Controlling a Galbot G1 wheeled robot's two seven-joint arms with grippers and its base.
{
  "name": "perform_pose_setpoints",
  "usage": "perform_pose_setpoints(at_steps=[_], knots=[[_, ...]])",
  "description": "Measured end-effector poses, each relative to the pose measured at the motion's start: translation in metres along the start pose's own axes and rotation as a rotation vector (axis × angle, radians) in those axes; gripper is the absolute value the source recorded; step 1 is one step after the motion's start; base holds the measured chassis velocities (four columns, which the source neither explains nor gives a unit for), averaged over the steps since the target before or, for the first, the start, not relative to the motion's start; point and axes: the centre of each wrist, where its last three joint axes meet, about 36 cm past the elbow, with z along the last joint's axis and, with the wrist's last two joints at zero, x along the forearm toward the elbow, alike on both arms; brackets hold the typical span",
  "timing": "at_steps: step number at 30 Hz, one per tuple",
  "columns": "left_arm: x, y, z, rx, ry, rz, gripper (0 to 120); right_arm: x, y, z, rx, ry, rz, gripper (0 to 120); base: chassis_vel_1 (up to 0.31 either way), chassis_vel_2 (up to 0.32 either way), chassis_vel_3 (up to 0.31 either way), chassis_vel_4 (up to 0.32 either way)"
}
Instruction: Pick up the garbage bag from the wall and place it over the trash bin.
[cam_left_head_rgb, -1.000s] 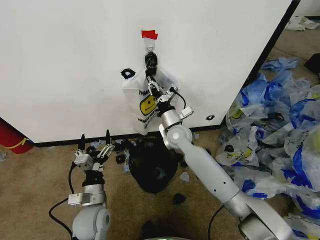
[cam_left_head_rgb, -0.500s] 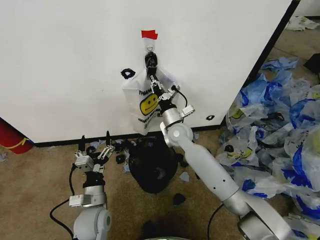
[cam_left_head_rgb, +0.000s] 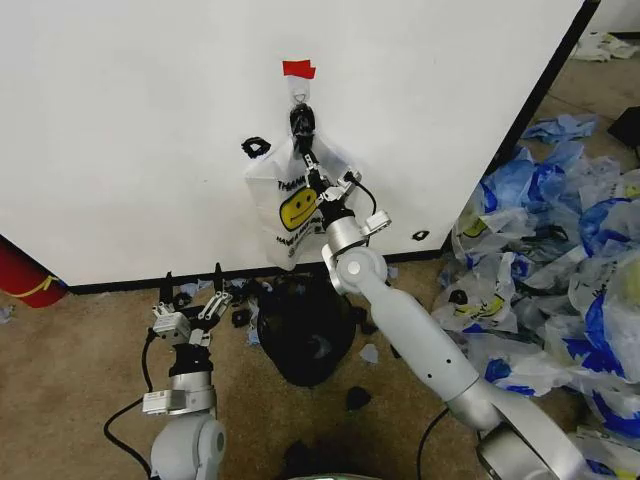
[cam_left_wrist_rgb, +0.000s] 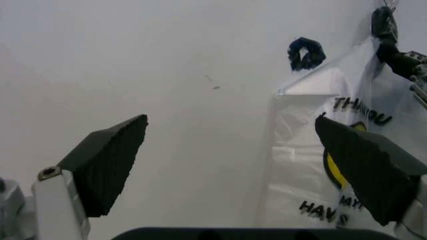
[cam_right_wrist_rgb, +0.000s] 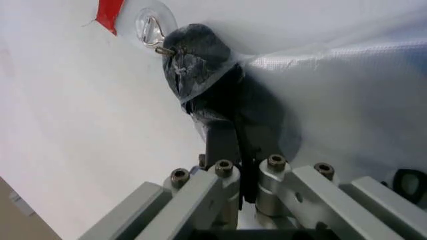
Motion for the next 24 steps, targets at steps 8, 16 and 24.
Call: perform_pose_setpoints(at_steps=[8,16,24], knots=[[-0.001,-0.001,0.002,0.002,0.000,0.001,99,0.017,0.002,-0.005,0.015,0.017,-0.015,0,0.000,0.000,0.000,0.000],[-0.001,-0.002,0.005,0.003,0.003,0.002,99,0.040,-0.003,-0.011,0.061,0.042,-0.020,0,0.000,0.000,0.000,0.000],[-0.004,-0.002,0.007,0.005,0.001,0.005,99,0.062,0.003,-0.012,0.100,0.078,-0.048,0,0.000,0.000,0.000,0.000]])
